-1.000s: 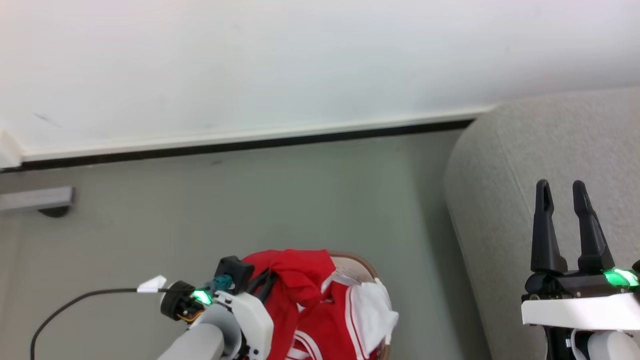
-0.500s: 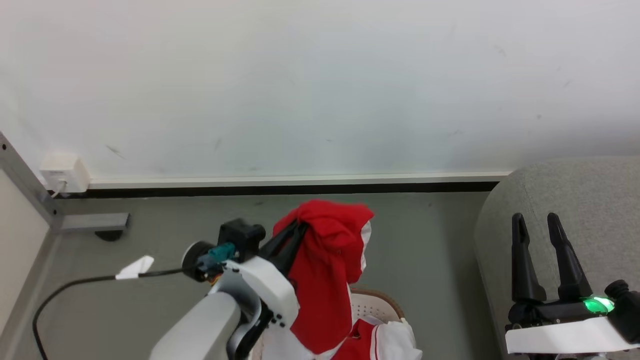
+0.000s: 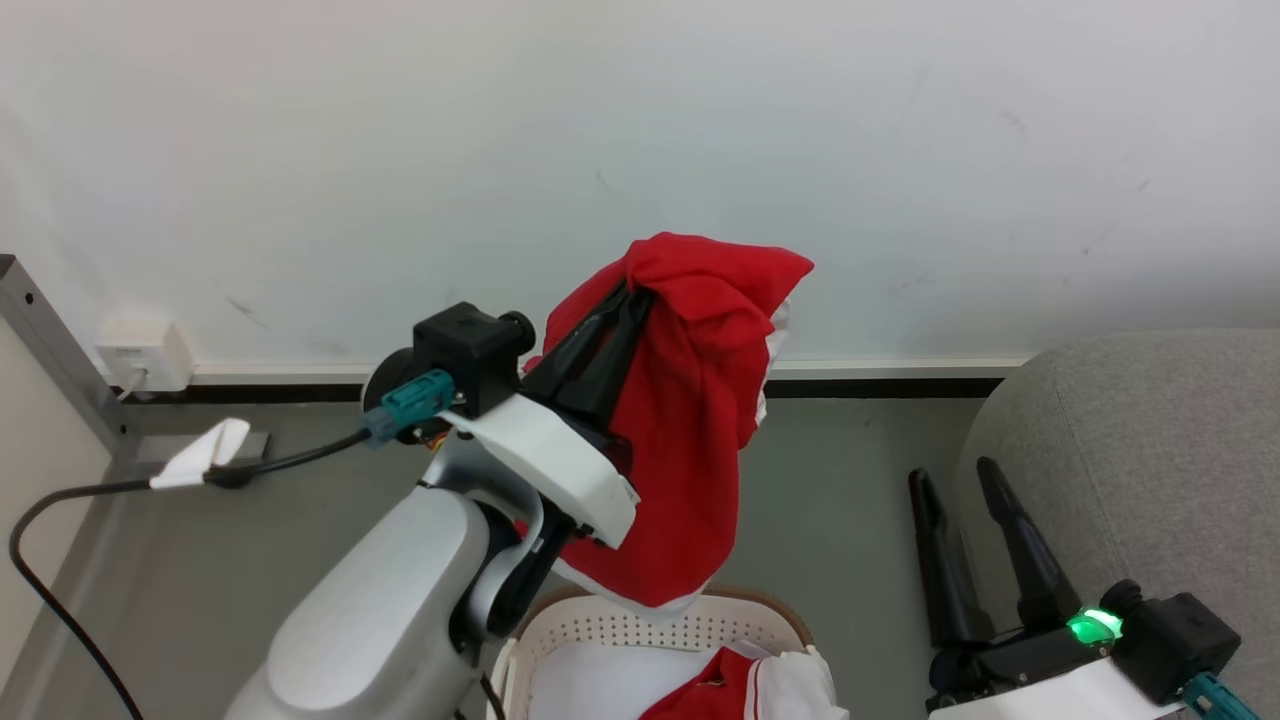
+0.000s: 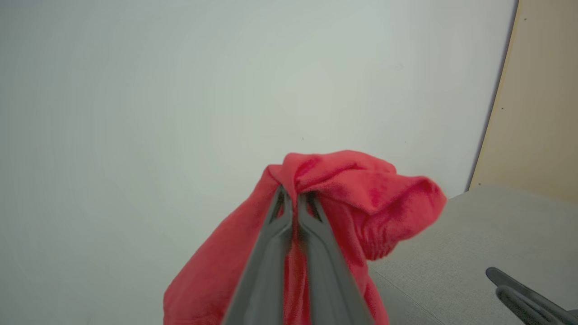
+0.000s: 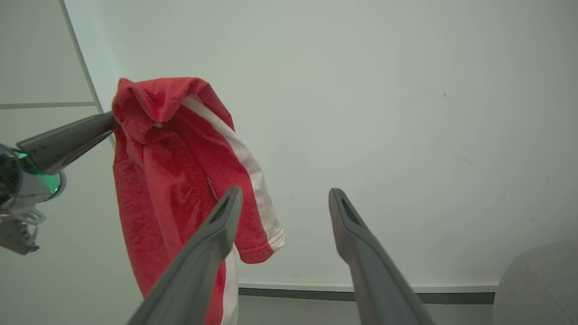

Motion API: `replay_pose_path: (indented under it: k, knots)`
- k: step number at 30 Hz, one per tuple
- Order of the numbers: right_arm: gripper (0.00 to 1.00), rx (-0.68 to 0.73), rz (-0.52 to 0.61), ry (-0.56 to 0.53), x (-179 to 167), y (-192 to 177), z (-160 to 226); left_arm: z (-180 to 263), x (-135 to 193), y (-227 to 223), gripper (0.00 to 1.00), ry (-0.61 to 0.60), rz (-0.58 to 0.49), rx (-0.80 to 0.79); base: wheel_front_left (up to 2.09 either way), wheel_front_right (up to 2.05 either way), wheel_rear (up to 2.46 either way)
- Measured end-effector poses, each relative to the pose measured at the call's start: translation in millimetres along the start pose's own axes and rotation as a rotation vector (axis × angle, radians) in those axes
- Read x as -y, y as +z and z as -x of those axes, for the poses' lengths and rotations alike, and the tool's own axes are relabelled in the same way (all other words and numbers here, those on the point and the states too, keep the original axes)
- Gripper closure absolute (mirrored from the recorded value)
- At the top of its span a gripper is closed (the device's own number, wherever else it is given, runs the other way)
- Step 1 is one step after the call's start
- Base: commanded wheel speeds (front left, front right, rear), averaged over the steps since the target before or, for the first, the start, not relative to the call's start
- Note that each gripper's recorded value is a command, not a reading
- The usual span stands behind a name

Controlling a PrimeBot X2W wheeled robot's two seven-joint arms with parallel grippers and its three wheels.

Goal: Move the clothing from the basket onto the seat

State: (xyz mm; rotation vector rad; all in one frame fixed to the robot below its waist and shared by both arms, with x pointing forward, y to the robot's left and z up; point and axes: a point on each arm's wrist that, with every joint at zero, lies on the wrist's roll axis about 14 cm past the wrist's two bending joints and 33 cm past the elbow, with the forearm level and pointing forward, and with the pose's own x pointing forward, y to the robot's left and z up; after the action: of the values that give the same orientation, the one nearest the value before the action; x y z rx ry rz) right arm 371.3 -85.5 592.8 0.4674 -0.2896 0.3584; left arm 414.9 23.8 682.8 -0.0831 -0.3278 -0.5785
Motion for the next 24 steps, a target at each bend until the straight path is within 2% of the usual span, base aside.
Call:
replay_pose_path:
  k: [7, 14, 24]
  knots:
    - [0.0, -0.06, 0.002, 0.084, -19, -15, 3, 4, 7, -5, 1.0, -0.01, 0.038, -0.018, 0.0, 0.0, 0.0]
    - [0.0, -0.169, 0.008, 0.243, -55, -42, 10, 9, 7, -5, 1.0, -0.005, 0.049, -0.019, 0.0, 0.0, 0.0]
    - [0.0, -0.349, 0.041, 0.341, -78, -89, 11, 23, 25, -9, 1.0, -0.026, 0.079, -0.04, 0.0, 0.0, 0.0]
